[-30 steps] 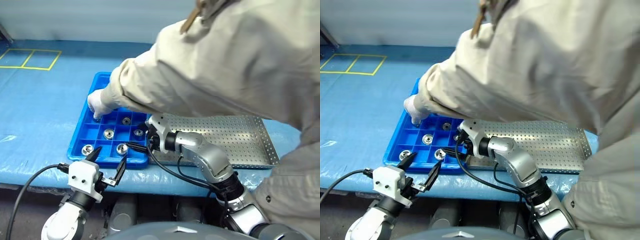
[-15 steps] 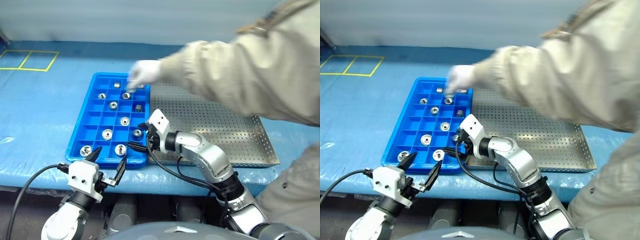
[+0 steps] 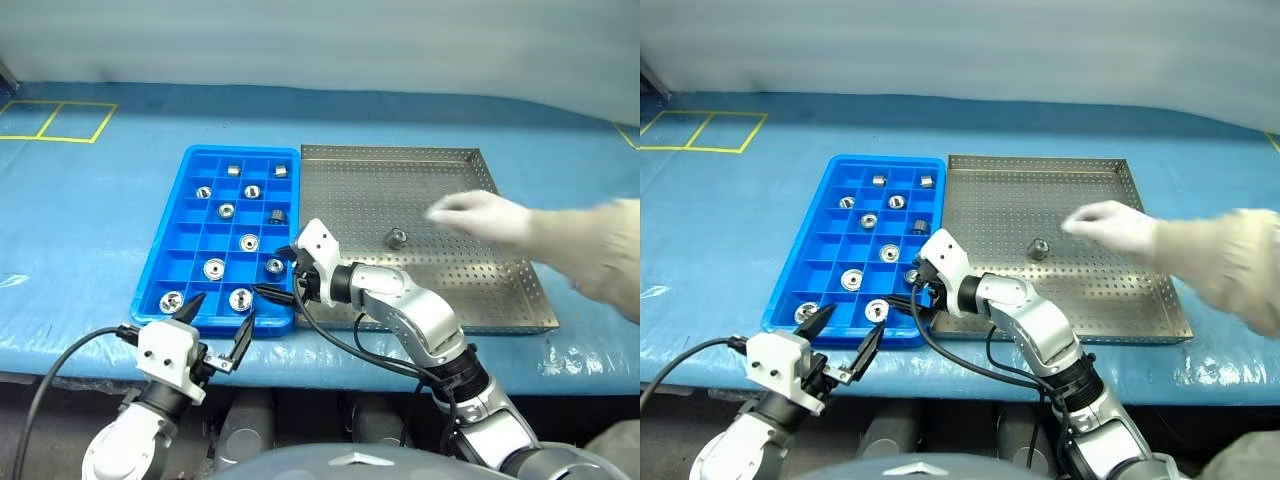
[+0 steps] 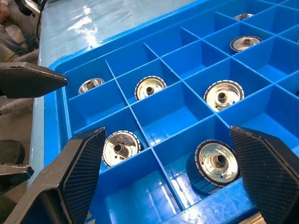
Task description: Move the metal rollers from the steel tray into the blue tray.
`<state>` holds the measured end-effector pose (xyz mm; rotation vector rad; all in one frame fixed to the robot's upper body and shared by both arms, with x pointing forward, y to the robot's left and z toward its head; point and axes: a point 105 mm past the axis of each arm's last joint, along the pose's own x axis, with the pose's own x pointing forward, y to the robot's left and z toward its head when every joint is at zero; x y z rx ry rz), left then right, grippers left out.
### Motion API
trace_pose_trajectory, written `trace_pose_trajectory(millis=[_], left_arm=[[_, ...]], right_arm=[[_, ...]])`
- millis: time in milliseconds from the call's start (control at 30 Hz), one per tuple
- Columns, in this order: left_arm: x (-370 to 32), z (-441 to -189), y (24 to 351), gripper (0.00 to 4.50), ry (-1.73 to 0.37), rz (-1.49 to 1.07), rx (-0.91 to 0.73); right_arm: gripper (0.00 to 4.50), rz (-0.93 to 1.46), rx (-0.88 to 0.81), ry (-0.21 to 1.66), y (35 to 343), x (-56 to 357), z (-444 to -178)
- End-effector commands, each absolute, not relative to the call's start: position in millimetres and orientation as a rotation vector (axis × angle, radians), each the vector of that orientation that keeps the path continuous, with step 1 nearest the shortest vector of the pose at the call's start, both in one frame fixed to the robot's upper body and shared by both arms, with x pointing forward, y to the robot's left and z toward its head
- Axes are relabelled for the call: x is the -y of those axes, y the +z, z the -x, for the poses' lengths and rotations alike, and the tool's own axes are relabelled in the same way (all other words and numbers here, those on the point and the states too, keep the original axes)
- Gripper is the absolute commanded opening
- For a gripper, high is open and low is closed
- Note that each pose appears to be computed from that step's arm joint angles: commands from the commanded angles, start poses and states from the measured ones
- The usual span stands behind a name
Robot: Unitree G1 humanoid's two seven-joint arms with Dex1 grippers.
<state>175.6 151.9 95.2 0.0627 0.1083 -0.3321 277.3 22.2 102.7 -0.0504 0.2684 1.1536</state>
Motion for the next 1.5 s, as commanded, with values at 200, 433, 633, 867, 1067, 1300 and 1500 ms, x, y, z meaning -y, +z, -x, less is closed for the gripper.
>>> trace_pose_trajectory(millis=[200, 433, 633, 867, 1067, 1300, 1500], left_arm=[[-153.3, -177.4, 103.7, 4.5, -0.344, -0.074, -0.07], [-151.6, -178.3, 103.1, 4.5, -0.366, -0.069, -0.074], [-149.3, -181.7, 101.6, 4.5, -0.384, -0.069, -0.076], [-145.9, -186.2, 101.3, 4.5, -0.421, -0.075, -0.074], [-141.9, -190.8, 101.2, 4.5, -0.458, -0.079, -0.069], [-137.2, -194.9, 101.1, 4.5, -0.489, -0.072, -0.063], [-135.6, -197.3, 100.6, 4.5, -0.497, -0.066, -0.06]], right_arm=[[4.48, -0.038, -0.117, 1.079, 138.7, -23.4, -293.9], [4.48, -0.165, -0.005, 0.748, 170.6, 11.4, -342.7], [4.48, -0.13, -0.038, 0.343, 156.9, 58.6, -376.4], [4.48, -0.066, -0.16, 0.118, 123.2, 87.7, -381.3], [4.48, -0.062, -0.26, 0.027, 94.6, 97.7, -373.0], [4.48, -0.07, -0.325, -0.013, 77.0, 101.5, -363.6], [3.26, -0.06, -0.36, -0.014, 69.5, 100.0, -357.3]])
